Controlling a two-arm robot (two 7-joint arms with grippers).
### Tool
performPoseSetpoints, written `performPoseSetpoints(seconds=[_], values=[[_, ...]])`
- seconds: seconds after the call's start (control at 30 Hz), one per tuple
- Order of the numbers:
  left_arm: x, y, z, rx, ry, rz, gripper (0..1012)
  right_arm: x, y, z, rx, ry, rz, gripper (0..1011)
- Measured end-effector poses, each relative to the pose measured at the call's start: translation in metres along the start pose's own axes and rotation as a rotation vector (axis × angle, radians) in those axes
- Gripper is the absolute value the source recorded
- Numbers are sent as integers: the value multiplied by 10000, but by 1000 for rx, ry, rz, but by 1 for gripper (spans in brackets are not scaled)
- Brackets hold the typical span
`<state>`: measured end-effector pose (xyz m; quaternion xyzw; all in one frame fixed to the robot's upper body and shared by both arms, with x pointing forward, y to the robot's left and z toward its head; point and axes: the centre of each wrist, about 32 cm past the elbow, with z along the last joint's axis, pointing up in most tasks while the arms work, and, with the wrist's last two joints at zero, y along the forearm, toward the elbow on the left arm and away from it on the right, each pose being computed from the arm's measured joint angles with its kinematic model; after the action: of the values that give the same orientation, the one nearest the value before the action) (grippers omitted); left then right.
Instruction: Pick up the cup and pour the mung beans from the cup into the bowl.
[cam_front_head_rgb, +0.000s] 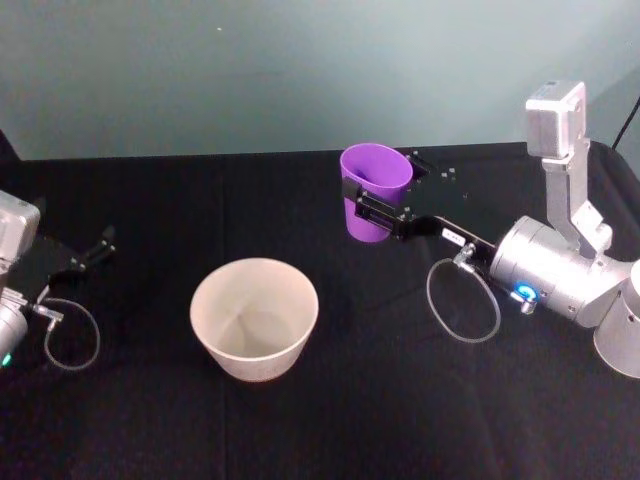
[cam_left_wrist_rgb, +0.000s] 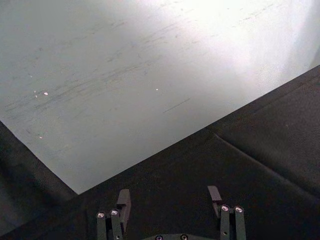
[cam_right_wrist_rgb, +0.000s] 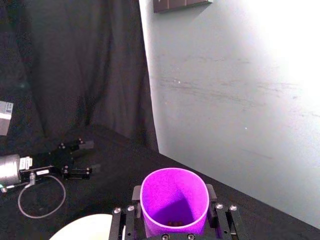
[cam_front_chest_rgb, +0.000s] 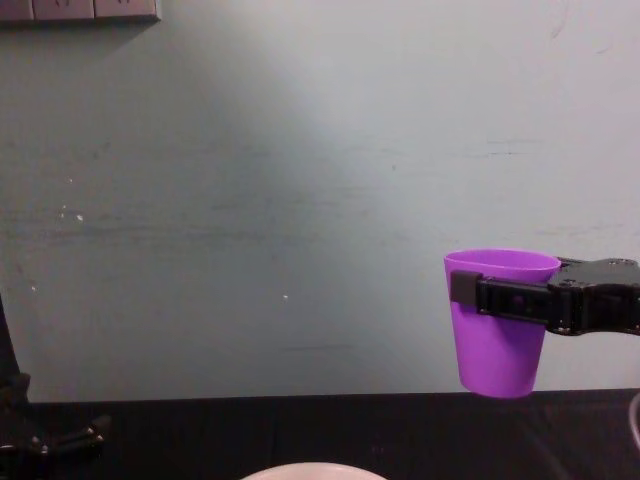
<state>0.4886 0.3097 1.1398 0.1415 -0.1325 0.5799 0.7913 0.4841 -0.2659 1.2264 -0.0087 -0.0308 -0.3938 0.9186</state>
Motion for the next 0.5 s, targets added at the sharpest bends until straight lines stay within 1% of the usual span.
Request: performPoseSetpoints(seconds=[0.3, 0.5], values=[[0, 0, 0, 0, 0, 0, 1000, 2, 3, -2, 2, 4, 4, 724], [0, 0, 0, 0, 0, 0, 1000, 38, 84, -31, -4, 18, 27, 724]])
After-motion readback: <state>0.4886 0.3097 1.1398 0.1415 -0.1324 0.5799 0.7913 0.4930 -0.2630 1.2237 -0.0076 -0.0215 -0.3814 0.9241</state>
